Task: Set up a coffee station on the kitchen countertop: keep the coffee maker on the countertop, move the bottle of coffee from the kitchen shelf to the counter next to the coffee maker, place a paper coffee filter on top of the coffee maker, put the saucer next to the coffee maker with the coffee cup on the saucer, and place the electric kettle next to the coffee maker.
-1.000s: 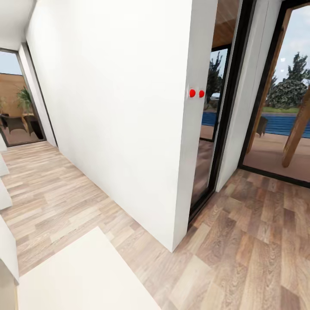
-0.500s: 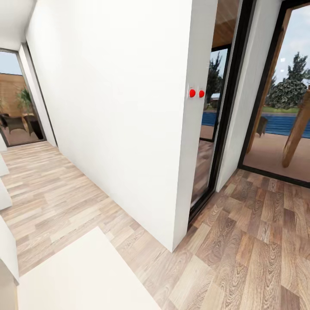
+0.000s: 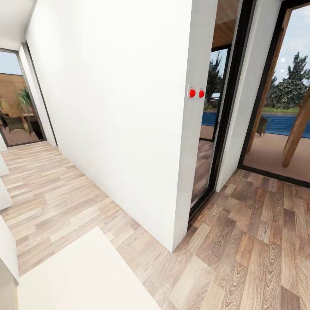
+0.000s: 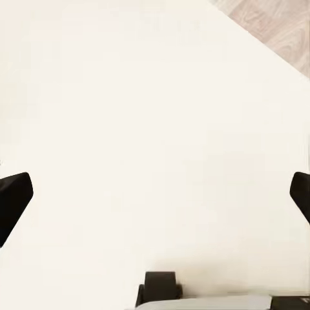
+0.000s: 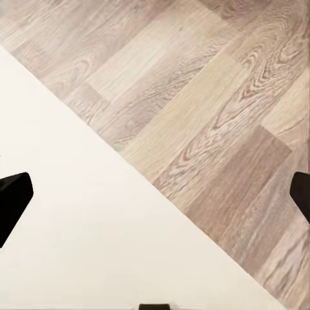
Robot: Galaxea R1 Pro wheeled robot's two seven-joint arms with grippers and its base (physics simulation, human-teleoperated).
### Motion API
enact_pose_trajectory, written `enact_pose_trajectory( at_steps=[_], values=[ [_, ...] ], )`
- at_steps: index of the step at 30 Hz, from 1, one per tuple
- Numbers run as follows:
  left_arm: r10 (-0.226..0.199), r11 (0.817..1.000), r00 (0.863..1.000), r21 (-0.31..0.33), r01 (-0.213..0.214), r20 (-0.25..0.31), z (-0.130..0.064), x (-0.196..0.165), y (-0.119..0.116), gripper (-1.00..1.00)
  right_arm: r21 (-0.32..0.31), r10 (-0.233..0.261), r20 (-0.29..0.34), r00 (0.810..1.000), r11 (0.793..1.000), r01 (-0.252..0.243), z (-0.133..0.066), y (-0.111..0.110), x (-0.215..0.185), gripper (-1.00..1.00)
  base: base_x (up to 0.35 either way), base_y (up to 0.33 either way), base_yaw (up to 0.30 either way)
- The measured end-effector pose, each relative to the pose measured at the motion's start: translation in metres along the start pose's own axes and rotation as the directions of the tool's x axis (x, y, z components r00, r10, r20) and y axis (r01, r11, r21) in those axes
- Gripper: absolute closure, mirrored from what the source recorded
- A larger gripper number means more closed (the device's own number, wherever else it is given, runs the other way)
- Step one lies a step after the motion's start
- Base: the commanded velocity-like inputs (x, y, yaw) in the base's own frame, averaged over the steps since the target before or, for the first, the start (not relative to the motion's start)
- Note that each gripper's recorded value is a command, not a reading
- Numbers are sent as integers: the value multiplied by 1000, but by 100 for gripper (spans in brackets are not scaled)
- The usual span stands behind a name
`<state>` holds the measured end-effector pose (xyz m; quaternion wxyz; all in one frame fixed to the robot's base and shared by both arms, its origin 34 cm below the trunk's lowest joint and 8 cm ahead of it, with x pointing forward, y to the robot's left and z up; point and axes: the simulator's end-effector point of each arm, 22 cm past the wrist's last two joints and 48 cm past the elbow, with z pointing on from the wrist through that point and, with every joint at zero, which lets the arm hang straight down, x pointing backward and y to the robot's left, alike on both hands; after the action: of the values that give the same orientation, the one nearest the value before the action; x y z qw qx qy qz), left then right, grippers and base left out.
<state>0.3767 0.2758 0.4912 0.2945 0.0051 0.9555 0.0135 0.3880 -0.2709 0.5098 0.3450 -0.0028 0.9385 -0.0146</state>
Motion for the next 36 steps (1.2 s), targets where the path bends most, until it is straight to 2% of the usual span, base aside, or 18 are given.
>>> enact_pose_trajectory(
  at_steps=[1, 3, 7, 12, 23, 29, 34, 36],
  values=[
    [-1, 1000, 999, 0, 1, 37, 4, -21, 0, -100, 1, 0, 43, 999, 1000, 0, 2, -1, -15, -100, 0, 0, 0],
    [-1, 1000, 997, 0, 1, 78, 9, -46, 0, -100, 1, 0, 88, 996, 1000, 0, 3, -1, -33, -100, 0, 0, 0],
    [0, 1000, 994, -2, 1, 112, 13, -68, 2, -100, -2, -5, 118, 993, 1000, 5, 4, -1, -45, -100, 0, 0, 0],
    [2, 1000, 995, -14, -1, 100, 13, -62, 11, -100, 20, -26, 122, 992, 1000, 24, 4, -20, -47, -100, -64, 0, 48],
    [0, 1000, 997, -16, 1, 79, 13, -50, 12, -100, 26, -30, 104, 994, 999, 28, 4, -24, -39, -100, -313, 0, 152],
    [-42, 998, 996, -40, 45, 73, 13, -47, 23, -100, 27, -29, 97, 995, 999, 27, 5, -25, -37, -100, -337, 14, 186],
    [-49, 998, 996, -45, 52, 69, 13, -45, 25, -100, 29, -27, 94, 995, 999, 24, 5, -26, -35, -100, -328, 42, 190],
    [-47, 997, 997, -57, 51, 67, 13, -44, 33, -100, 44, -12, 93, 996, 999, 8, 5, -32, -35, -100, -155, 6, 190]
  ],
)
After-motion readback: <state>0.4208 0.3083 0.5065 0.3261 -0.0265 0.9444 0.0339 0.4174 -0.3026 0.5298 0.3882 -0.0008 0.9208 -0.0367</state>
